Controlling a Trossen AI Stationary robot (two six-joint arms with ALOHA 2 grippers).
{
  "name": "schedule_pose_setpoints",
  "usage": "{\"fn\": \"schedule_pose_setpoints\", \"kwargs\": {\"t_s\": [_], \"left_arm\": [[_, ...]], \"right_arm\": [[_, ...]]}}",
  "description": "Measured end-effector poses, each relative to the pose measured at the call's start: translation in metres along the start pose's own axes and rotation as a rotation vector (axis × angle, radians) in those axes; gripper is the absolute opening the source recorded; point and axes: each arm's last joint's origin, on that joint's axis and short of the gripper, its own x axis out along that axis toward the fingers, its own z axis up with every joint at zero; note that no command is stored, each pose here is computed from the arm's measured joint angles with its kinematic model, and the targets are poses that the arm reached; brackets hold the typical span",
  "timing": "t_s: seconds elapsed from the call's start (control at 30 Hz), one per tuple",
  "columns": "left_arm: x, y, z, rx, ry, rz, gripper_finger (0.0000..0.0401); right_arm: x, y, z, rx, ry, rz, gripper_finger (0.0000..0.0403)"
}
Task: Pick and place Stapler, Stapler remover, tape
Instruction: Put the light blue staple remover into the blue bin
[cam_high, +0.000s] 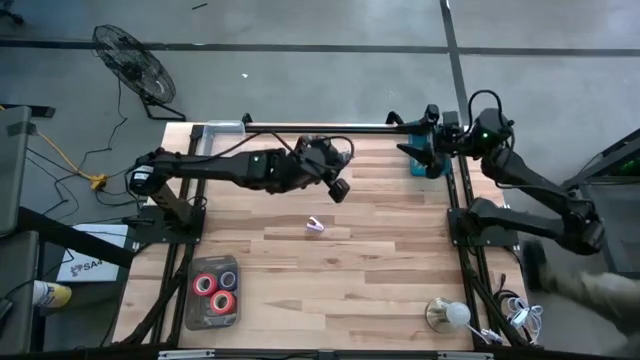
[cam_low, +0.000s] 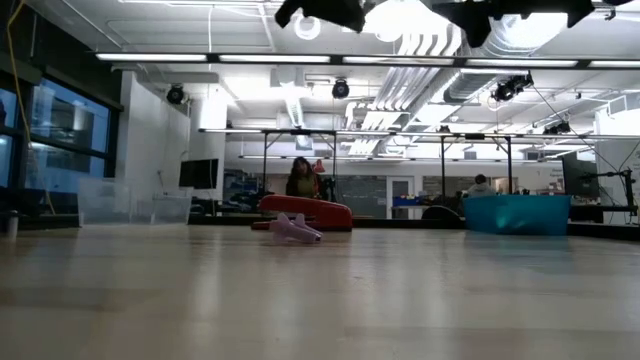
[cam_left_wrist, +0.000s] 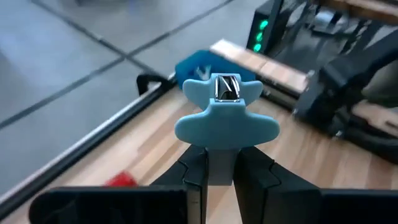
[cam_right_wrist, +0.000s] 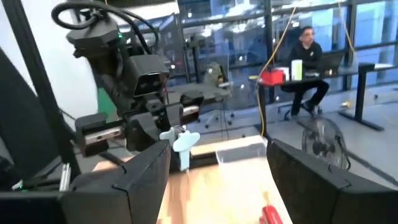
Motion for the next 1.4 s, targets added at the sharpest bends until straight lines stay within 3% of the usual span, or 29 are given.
{"fn": "schedule_pose_setpoints", "kwargs": {"t_s": [0.47,1.07,1.4], "left_arm": [[0.009,0.007,0.025,0.013,-0.125,-0.231,0.0043],[0.008,0.005,0.026,0.022,-0.128,-0.292,0.0043],[0.008,0.005,0.028,0.017,-0.15,-0.301,0.0043]], "right_arm": [[0.047,0.006,-0.017,0.015,0.008,0.154,0.0259],[0.085,0.011,-0.032,0.075,-0.042,0.311,0.0259],[0.087,0.015,-0.031,0.068,-0.063,0.296,0.0259]]}}
